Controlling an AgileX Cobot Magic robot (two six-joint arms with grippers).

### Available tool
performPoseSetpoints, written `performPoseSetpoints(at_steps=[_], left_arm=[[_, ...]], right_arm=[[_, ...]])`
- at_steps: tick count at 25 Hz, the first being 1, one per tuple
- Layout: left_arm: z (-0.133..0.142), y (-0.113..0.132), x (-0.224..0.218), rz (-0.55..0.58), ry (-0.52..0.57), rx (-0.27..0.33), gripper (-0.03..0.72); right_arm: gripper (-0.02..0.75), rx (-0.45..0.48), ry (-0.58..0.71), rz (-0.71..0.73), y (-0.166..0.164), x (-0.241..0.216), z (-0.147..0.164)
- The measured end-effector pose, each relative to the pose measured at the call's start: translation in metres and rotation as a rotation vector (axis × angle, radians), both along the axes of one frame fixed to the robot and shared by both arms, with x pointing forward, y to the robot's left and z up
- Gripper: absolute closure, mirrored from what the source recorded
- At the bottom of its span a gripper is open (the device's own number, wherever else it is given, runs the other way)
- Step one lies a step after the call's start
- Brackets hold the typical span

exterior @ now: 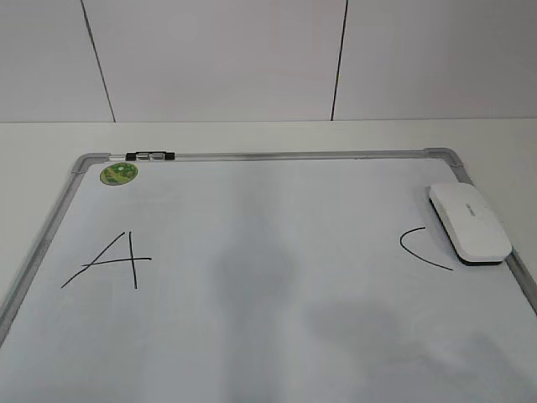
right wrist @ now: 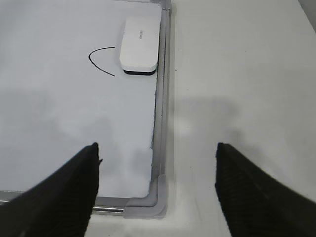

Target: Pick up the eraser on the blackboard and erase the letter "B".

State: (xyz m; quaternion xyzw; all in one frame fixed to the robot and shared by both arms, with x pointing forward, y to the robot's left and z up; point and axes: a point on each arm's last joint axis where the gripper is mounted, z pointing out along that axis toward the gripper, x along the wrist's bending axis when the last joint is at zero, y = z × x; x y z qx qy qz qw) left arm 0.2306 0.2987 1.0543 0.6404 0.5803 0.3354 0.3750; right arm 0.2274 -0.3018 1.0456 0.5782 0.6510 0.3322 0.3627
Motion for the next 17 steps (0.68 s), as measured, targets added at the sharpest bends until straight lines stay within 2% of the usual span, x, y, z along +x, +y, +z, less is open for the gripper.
performPoseSetpoints(at_steps=[5, 17], left_arm=[[0.0, 0.0, 0.0, 0.0, 0.0, 0.0, 0.445], [0.0, 0.0, 0.0, 0.0, 0.0, 0.0, 0.45]], right_arm=[[0.154, 0.0, 0.0, 0.0, 0.0, 0.0, 0.0], [0.154, 0.0, -0.002, 0.0, 0.0, 0.0001, 0.0001]])
